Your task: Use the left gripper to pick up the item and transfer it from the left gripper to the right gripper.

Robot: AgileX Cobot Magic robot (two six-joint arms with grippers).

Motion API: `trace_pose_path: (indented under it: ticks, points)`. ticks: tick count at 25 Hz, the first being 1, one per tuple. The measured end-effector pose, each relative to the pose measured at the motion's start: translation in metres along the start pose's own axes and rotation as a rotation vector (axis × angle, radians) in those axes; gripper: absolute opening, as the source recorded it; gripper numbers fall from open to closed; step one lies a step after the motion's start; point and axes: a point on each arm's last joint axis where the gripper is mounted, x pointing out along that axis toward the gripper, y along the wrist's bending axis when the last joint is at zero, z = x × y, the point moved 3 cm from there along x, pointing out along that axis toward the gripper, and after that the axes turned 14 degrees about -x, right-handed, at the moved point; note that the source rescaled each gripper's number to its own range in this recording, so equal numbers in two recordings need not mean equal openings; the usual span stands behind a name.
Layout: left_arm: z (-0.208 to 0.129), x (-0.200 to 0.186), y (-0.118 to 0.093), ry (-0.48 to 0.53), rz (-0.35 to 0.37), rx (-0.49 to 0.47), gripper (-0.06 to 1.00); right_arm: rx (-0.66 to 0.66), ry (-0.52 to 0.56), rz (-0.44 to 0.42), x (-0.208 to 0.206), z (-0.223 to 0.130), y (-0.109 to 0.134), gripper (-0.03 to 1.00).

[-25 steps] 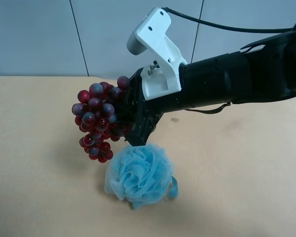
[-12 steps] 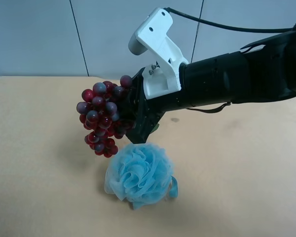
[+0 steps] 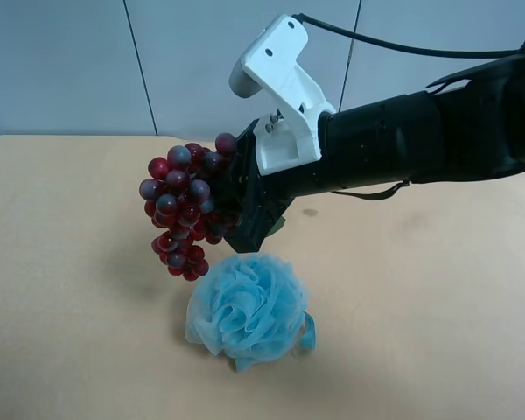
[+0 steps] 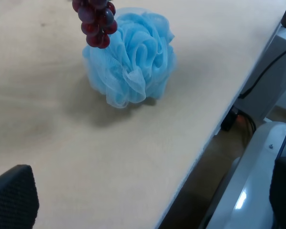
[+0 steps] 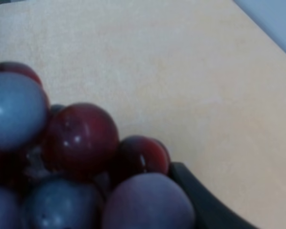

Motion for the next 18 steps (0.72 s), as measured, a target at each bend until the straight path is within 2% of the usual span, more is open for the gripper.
trace_pose_path:
  ticks: [13, 16, 18]
  points:
    - [0.0006, 0.01, 0.0006, -0.035, -0.006, -0.002, 1.0, 0.03, -0.003, -0.002, 0.0, 0.0003, -0.0003, 0.0]
    - [0.0007, 0.01, 0.0009, -0.038, 0.005, -0.008, 1.0, 0.093, 0.014, -0.025, 0.0, -0.0018, -0.003, 0.0]
    - [0.0011, 0.0101, 0.0018, -0.05, 0.043, -0.028, 1.0, 0.154, 0.039, -0.064, -0.0003, -0.0053, -0.0073, 0.0]
